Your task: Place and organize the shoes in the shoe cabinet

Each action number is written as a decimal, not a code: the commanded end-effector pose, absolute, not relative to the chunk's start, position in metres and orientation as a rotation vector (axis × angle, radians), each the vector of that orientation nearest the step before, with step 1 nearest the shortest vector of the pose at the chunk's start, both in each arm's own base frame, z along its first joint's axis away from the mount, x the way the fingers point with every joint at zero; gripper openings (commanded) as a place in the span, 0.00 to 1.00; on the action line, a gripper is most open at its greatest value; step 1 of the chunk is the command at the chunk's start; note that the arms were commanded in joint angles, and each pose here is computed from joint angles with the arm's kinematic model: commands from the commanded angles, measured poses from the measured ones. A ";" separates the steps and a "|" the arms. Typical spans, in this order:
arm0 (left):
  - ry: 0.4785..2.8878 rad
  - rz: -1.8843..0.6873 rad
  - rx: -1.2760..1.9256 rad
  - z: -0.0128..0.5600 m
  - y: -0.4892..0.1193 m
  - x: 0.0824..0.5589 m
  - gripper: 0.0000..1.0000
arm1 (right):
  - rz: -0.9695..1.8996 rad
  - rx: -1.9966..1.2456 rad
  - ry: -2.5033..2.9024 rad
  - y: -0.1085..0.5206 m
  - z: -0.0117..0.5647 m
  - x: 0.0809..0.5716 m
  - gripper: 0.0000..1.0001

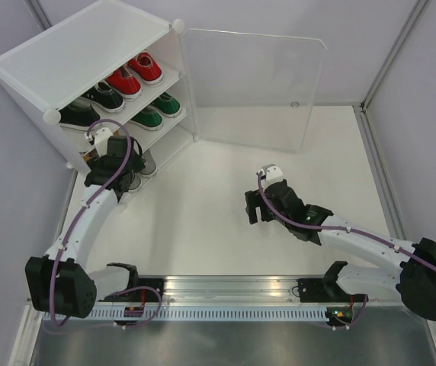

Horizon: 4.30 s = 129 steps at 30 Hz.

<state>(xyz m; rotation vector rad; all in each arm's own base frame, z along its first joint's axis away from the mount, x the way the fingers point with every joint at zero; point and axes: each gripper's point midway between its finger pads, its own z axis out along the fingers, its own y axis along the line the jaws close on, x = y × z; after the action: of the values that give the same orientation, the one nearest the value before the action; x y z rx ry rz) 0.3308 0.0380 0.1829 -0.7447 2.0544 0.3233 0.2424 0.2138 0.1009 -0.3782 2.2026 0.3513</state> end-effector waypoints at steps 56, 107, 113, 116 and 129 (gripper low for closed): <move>1.875 -0.426 -0.094 0.346 -0.063 0.207 1.00 | 0.744 -0.521 1.653 0.134 0.329 0.459 0.98; 1.587 -0.342 -0.456 0.379 -0.002 0.122 0.98 | 1.058 -0.480 1.501 0.595 0.306 0.348 0.98; 1.604 -0.337 -0.427 0.368 -0.002 0.105 0.99 | 0.866 -0.497 1.660 0.503 0.300 0.317 0.98; 1.621 -0.316 -0.416 0.358 0.001 0.093 1.00 | 0.751 -0.451 1.710 0.436 0.316 0.298 0.98; 1.623 -0.207 -0.452 0.330 0.030 0.032 1.00 | 0.326 -0.067 1.808 0.167 0.292 0.223 0.98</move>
<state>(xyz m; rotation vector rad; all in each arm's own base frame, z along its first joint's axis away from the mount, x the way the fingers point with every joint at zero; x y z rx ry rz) 0.0467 0.0173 0.3437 -0.4477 1.5973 -0.2840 0.2319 0.2243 0.3098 -0.1820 1.7716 0.4840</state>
